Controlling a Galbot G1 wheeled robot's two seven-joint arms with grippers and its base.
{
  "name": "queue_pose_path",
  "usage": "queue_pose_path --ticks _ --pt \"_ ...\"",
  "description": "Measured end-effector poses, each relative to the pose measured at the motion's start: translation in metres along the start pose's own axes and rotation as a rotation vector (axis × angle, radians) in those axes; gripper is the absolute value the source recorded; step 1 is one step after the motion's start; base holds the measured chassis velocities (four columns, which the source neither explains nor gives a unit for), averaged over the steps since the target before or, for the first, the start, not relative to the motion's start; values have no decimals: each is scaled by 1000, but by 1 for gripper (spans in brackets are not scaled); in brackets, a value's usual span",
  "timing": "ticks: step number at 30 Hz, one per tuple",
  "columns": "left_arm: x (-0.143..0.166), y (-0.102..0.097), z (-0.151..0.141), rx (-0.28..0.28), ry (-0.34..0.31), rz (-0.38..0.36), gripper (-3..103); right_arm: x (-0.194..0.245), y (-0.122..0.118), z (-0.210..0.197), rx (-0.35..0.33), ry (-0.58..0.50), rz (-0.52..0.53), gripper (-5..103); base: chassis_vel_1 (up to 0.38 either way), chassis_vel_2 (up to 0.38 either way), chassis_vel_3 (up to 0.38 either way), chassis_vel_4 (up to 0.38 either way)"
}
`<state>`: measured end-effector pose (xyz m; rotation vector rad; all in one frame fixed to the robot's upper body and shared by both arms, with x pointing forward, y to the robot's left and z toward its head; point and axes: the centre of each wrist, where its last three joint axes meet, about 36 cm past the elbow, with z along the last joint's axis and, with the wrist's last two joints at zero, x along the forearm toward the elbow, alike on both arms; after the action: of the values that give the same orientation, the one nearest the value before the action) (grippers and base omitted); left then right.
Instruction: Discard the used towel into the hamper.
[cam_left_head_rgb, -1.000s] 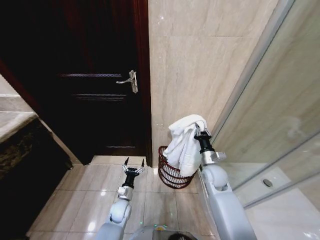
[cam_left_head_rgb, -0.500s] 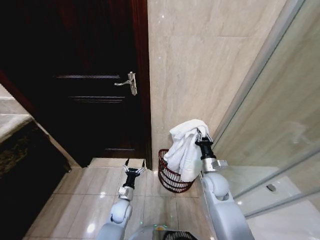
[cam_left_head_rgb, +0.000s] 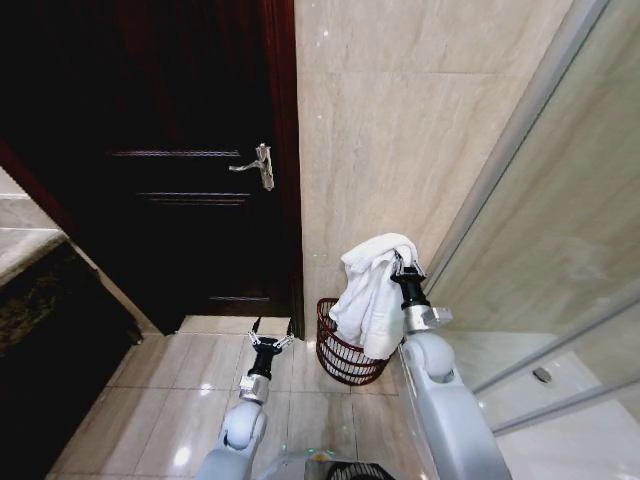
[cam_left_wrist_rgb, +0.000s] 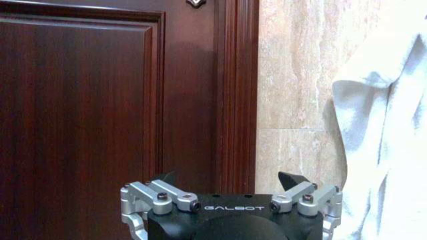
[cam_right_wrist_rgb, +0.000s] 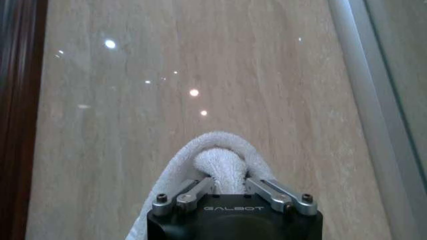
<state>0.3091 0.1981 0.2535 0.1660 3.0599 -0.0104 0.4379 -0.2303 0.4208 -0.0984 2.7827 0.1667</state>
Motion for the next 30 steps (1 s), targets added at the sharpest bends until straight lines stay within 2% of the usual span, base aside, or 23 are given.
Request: queue_pose_path --ticks 4,8,19,22,26,29,30 --pt "-1 -2 0 5 -1 -5 100 0 -10 33 16 69 8 8 0 0 0 0" --pt "-3 -3 1 9 0 -7 100 2 -14 49 9 102 17 8 0 0 0 0" --pt "-4 1 3 7 6 -9 100 20 -14 72 -15 162 46 8 0 0 0 0" --pt "-5 1 3 7 6 -9 100 20 -10 57 -20 128 47 8 0 0 0 0" --pt "-5 -1 5 11 9 -6 100 3 -5 8 -7 29 31 8 0 0 0 0" --pt "-5 -2 5 12 9 -5 100 -4 -2 -9 -2 -1 24 8 0 0 0 0" --pt "-4 -3 5 13 10 -4 100 -11 3 -32 -1 -39 14 8 0 0 0 0"
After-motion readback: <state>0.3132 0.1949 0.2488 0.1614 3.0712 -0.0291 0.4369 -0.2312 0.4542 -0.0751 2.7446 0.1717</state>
